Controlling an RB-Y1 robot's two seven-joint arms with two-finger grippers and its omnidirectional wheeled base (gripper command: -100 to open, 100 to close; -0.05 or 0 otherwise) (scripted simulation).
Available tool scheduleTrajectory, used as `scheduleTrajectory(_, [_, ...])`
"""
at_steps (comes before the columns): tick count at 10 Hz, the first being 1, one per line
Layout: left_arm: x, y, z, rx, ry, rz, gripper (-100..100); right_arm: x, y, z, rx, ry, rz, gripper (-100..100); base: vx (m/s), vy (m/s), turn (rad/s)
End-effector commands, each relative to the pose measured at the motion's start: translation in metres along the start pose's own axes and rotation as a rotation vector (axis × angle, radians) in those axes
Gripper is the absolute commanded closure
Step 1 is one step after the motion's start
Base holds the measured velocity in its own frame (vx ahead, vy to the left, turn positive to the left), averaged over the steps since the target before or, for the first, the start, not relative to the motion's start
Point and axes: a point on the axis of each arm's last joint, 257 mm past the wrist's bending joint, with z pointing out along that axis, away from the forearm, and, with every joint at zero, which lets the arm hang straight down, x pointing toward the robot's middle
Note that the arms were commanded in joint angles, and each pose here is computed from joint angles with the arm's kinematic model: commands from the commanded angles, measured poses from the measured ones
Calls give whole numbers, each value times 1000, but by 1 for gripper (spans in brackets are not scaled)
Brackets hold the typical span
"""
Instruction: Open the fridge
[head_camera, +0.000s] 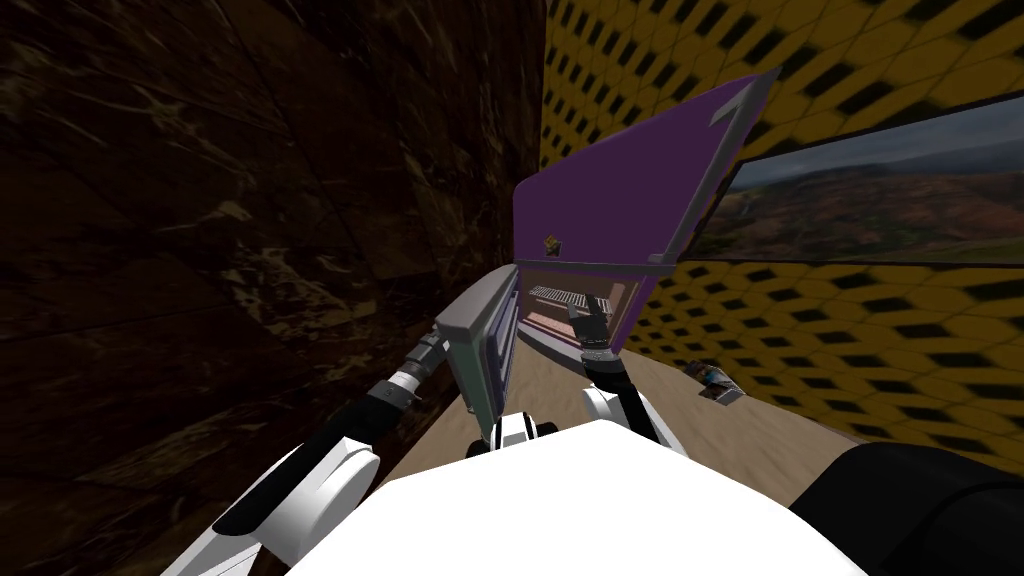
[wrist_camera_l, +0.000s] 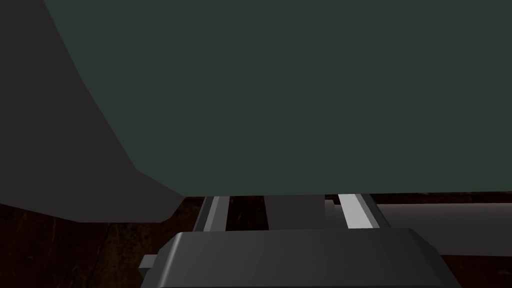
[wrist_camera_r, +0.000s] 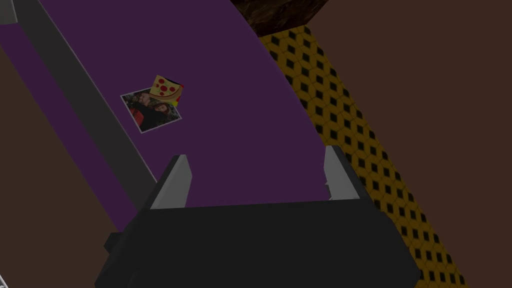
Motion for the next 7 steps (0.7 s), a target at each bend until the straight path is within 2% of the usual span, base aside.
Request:
scheduleTrajectory(1, [7, -27, -4, 44, 22, 5, -100, 0, 0, 0, 0, 0, 0, 0, 38, 0, 65])
scheduleTrajectory(4, [10, -32, -7, 45, 32, 4, -100, 0, 0, 0, 0, 0, 0, 0, 28, -6, 52])
scheduleTrajectory(5, [5, -8, -9, -17, 21, -5, -100, 0, 0, 0, 0, 0, 0, 0, -13, 11, 30])
scheduleTrajectory(6, [4, -2, -9, -35, 18, -7, 0, 0, 0, 0, 0, 0, 0, 0, -12, 12, 21])
scheduleTrajectory(7, [3, 1, -10, -43, 16, -8, 0, 0, 0, 0, 0, 0, 0, 0, 0, 0, 0])
